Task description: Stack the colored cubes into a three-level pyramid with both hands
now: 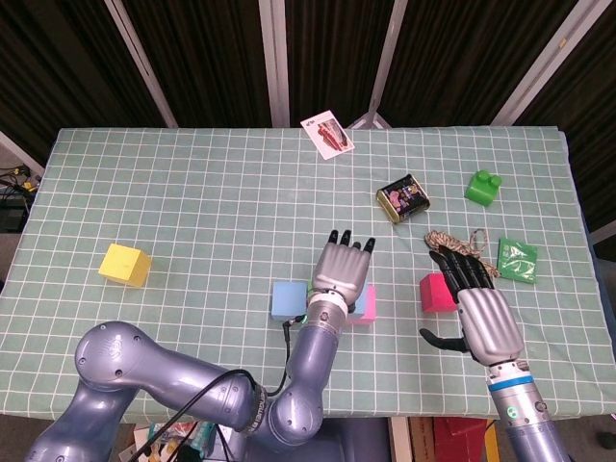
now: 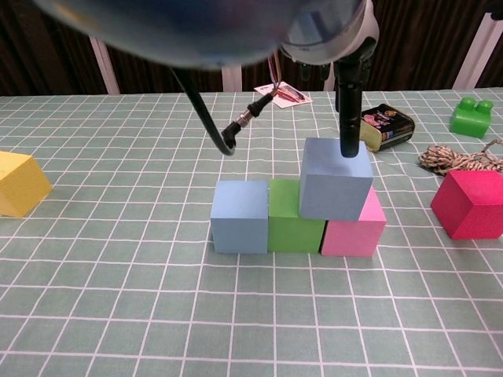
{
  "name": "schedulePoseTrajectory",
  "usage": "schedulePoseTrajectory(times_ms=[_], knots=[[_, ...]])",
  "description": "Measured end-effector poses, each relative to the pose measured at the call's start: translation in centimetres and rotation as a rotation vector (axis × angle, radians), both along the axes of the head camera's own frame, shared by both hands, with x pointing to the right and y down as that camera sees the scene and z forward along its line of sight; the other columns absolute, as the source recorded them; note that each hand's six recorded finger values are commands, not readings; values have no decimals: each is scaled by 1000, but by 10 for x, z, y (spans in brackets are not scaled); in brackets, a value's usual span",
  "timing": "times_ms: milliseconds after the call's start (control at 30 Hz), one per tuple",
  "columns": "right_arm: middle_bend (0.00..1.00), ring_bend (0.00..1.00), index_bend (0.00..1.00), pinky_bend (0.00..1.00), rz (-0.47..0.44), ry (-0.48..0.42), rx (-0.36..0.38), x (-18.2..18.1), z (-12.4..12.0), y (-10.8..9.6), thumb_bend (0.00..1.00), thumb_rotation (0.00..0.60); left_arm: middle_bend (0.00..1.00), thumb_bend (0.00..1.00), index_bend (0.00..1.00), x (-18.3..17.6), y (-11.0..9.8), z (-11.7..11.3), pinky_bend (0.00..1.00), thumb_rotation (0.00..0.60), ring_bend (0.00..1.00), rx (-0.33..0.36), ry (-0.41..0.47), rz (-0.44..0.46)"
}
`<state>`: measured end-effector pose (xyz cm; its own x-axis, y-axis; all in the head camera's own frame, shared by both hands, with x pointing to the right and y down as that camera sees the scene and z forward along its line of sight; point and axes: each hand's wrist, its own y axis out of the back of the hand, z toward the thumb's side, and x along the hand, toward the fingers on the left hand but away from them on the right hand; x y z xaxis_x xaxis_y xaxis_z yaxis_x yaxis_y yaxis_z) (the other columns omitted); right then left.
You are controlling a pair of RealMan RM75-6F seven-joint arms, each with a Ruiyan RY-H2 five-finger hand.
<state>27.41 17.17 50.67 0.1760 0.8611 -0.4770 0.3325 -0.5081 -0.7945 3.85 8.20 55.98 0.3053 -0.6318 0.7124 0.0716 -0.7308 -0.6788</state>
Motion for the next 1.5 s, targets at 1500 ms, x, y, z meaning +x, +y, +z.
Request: schedulePoseTrajectory(times_ms=[1500], knots=[[0, 0, 0, 0, -11, 47, -4, -1, 10, 3, 167, 600, 60, 43, 0, -336, -30, 10, 0, 600, 0, 149, -270, -99]])
